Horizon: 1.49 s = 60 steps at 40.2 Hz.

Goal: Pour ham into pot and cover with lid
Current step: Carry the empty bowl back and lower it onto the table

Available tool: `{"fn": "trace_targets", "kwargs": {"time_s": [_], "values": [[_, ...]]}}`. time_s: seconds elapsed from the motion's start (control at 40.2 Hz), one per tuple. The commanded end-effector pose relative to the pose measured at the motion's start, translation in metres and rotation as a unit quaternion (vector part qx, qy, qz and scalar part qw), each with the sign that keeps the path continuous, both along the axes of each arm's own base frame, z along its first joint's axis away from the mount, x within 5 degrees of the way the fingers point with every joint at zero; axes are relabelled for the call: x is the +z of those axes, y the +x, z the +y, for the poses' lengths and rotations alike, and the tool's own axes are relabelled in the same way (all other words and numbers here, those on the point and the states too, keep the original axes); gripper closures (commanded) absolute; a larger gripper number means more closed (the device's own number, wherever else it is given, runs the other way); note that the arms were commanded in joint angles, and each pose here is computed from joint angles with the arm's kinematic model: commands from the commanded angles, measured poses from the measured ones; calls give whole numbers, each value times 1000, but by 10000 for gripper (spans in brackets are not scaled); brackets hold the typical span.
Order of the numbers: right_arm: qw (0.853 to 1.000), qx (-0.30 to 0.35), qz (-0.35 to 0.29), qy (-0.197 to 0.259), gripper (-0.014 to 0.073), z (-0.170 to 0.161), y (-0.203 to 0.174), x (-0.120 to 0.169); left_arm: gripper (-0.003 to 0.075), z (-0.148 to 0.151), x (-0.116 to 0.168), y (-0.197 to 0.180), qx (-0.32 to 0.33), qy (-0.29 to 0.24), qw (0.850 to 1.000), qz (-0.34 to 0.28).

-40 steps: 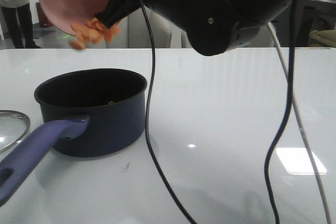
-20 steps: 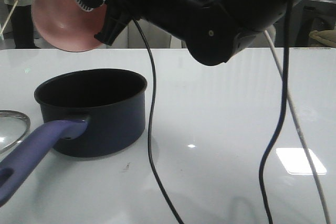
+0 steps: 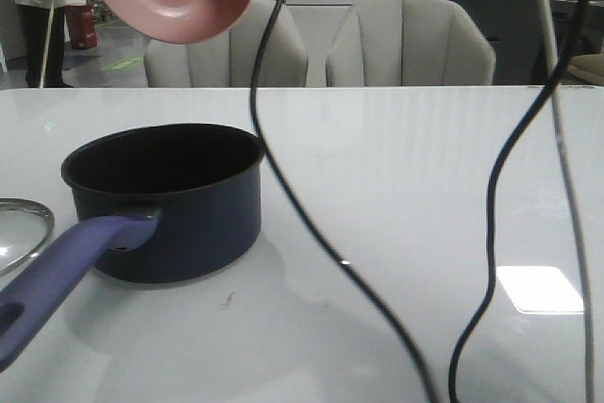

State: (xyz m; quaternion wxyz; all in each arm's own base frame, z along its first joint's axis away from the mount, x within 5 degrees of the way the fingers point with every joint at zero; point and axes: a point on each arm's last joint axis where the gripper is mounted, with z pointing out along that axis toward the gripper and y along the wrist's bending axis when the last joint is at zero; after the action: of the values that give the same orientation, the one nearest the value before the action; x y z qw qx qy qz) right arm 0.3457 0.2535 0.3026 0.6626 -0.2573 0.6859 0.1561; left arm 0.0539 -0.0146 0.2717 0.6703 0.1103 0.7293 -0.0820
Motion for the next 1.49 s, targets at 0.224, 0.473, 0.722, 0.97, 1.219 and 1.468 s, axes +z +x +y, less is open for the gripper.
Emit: {"fn": "trace_targets", "kwargs": {"time_s": [0.224, 0.473, 0.722, 0.97, 1.219, 1.468], "values": [[989, -34, 133, -53, 458, -73, -17, 58, 159, -1, 15, 0, -5, -14, 999, -45], [947, -111, 292, -73, 458, -138, -6, 37, 159, -1, 15, 0, -5, -14, 999, -45], [910, -171, 371, -74, 458, -192, -2, 24, 159, -1, 15, 0, -5, -14, 999, -45], [877, -193, 433, -79, 458, -213, 11, -7, 159, -1, 15, 0, -5, -14, 999, -45], [833, -204, 509, -78, 455, -215, 29, -56, 159, -1, 15, 0, -5, -14, 999, -45], [812, -204, 540, -85, 433, -214, 36, -83, 159, -1, 15, 0, -5, -14, 999, -45]]}}
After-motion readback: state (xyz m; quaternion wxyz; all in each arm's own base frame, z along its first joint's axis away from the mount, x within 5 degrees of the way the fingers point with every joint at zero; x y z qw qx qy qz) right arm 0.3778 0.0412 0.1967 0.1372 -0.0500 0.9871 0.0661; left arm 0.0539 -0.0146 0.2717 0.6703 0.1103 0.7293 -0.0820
